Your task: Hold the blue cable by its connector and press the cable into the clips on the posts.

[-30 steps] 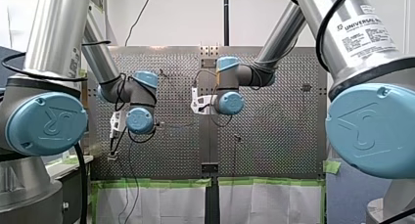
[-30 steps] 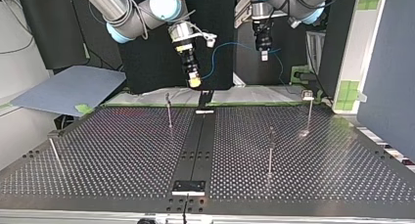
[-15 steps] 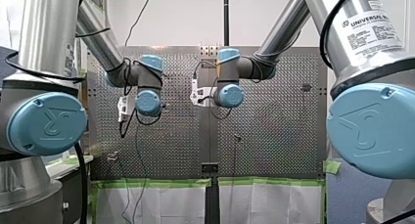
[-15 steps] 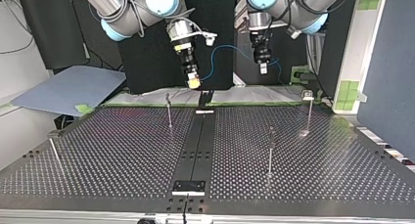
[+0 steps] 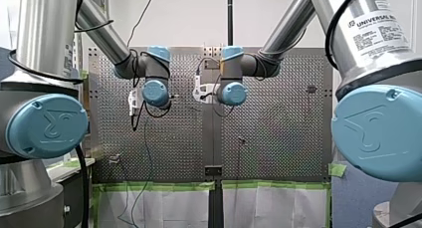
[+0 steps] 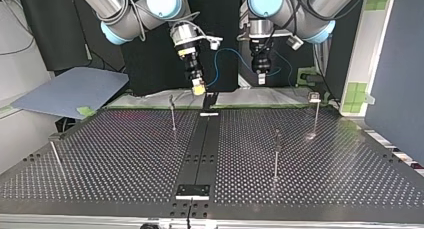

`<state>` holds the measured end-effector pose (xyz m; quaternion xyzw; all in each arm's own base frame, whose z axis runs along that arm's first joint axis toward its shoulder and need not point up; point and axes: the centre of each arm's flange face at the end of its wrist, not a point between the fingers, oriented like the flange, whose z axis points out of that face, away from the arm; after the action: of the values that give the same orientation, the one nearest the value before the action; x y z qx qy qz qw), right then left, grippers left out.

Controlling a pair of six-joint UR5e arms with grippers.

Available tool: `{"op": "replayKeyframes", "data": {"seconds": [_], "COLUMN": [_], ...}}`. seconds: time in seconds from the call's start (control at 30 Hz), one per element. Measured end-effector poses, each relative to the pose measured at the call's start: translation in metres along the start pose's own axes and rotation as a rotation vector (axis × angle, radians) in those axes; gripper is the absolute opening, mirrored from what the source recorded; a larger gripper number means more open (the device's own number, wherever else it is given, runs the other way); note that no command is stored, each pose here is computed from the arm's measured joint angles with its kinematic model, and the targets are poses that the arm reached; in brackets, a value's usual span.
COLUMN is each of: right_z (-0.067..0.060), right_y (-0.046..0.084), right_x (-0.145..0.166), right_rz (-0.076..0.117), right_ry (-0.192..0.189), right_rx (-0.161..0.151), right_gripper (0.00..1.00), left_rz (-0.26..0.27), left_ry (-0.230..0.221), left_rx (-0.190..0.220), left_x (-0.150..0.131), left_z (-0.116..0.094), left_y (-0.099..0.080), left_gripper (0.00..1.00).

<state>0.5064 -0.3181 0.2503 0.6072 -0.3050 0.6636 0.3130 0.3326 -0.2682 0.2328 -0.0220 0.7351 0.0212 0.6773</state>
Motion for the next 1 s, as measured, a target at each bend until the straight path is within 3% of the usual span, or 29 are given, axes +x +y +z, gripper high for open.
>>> {"op": "replayKeyframes", "data": {"seconds": [0.23, 0.33, 0.53, 0.67, 1.0], "right_z": [0.009, 0.012, 0.015, 0.016, 0.018], "right_y": [0.002, 0.002, 0.000, 0.002, 0.003], "right_x": [0.038, 0.047, 0.054, 0.055, 0.058], "right_rz": [0.057, 0.067, 0.056, 0.052, 0.051], "right_ry": [0.063, 0.072, 0.059, 0.056, 0.054], "right_rx": [0.000, 0.001, 0.002, -0.003, -0.013], "right_gripper": [0.00, 0.00, 0.00, 0.00, 0.00], "left_rz": [0.041, 0.063, 0.119, 0.151, 0.205], "left_ry": [0.040, 0.047, 0.105, 0.116, 0.146], "left_rx": [0.037, 0.032, 0.034, 0.042, 0.017], "left_x": [-0.001, -0.005, 0.005, 0.000, -0.012], "left_z": [-0.007, -0.013, -0.015, -0.020, -0.018], "left_y": [-0.001, 0.000, 0.003, 0.004, 0.004], "left_gripper": [0.01, 0.01, 0.01, 0.01, 0.01]}}
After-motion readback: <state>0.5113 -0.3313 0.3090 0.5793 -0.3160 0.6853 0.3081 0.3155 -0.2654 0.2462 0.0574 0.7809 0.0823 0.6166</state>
